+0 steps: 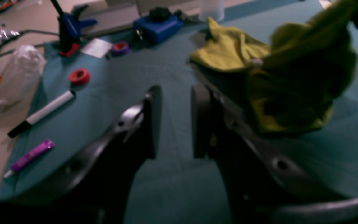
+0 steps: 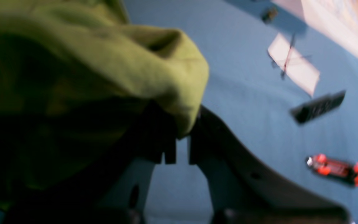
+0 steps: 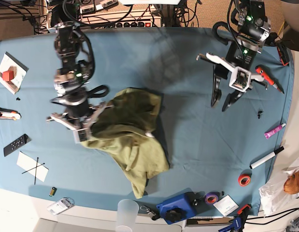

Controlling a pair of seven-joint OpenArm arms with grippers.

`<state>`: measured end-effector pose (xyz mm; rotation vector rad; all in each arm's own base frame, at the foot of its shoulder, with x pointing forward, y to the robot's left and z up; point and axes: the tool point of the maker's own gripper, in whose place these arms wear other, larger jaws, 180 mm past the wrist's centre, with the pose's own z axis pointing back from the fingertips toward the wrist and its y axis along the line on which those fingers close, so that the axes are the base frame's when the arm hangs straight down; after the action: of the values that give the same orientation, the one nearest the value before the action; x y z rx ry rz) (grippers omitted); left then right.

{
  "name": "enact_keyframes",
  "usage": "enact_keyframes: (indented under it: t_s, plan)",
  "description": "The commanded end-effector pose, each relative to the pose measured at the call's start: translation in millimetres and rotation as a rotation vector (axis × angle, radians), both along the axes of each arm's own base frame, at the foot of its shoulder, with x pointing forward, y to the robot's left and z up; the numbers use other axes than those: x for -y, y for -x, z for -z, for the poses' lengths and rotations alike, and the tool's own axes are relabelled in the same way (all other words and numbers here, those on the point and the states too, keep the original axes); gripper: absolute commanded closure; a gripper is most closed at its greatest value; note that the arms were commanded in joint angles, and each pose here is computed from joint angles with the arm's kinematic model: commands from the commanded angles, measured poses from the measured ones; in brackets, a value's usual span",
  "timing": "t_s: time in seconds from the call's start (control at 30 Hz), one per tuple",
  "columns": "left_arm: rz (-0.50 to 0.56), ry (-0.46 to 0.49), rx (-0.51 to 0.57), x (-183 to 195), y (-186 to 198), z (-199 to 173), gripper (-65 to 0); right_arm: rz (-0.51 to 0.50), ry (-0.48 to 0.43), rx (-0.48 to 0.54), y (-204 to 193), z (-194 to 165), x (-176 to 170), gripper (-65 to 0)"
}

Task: Layout the t-shirt on the table in an organized manner, then fold the t-shirt properly
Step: 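Drag the shirt with the right gripper away from the left gripper, then grasp the shirt edge with the left gripper beside the right gripper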

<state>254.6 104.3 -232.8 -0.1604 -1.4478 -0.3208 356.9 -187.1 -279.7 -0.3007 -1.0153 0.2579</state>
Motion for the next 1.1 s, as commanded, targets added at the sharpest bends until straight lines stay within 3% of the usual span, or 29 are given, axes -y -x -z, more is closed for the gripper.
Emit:
enact_keyframes:
  t_s: [0.0, 0.17, 0.37, 0.5, 0.67, 0.77, 0.87, 1.07]
  plan:
    - [0.004, 0.009, 0.040, 0, -3, -9, -17.6, 0.021, -0.012, 0.063, -6, -18, 10, 0.0]
    - [0.098, 0.028, -0.012, 22, -10, 16, -17.7, 0.116, -0.105, 0.117, -5, -34, 51, 0.0]
    - [0.264, 0.077, -0.102, 84, -14, 54, -17.7, 0.243, -0.191, 0.176, 6, -51, 104, 0.0]
    - [0.383, 0.089, -0.090, 127, -21, 54, -17.7, 0.315, -0.198, 0.169, 23, -47, 130, 0.0]
    - [0.540, -0.103, -0.021, 179, -28, 58, -19.3, 0.357, -0.186, 0.109, 49, -27, 146, 0.0]
    - [0.501, -0.176, 0.019, 193, -47, 60, -22.3, 0.356, -0.188, 0.087, 57, -20, 148, 0.0]
    - [0.452, -0.181, 0.035, 201, -66, 59, -22.2, 0.355, -0.186, 0.081, 58, -18, 147, 0.0]
    - [0.509, -0.212, -0.010, 225, -89, 76, -22.2, 0.355, -0.185, 0.078, 59, -18, 147, 0.0]
